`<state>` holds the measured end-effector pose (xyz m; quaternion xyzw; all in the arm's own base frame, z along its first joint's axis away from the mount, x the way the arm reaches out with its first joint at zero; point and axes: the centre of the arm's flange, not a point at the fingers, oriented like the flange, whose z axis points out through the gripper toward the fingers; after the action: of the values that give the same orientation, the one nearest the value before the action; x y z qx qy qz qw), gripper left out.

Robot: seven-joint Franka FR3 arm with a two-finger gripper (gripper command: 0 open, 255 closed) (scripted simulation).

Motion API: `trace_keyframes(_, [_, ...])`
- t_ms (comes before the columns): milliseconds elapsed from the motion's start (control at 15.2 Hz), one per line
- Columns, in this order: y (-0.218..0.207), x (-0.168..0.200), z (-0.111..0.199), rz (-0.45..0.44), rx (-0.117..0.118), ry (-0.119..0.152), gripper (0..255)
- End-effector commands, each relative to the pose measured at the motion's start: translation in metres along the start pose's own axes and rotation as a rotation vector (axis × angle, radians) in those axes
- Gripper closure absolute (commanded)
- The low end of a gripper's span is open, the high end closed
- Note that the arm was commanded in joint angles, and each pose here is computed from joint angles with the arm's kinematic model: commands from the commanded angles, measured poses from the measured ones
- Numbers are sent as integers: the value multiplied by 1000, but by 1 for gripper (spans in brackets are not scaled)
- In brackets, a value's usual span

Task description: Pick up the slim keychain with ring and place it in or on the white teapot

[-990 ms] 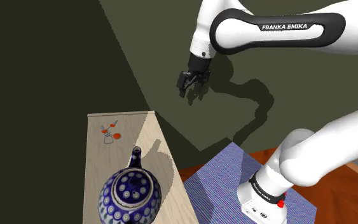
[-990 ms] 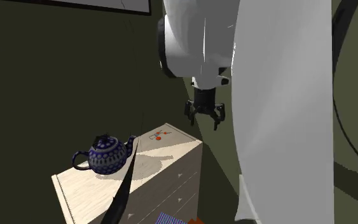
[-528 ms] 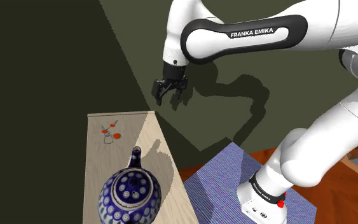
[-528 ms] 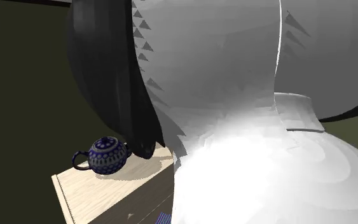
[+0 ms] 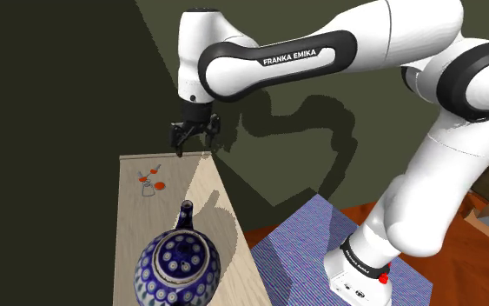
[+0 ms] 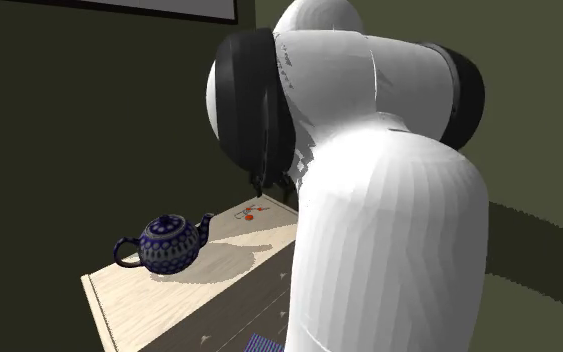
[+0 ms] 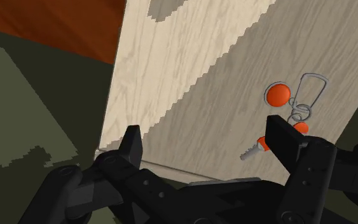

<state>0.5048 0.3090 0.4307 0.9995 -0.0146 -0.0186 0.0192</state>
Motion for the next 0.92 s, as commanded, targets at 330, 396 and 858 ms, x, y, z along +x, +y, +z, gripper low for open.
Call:
trace_keyframes(330, [-79,36,30,-5,2,-18,0])
trace_keyframes(396, [-90,41,35,-6,3,-21,0])
trace_keyframes(858, [-126,56,65,-9,4,-29,0])
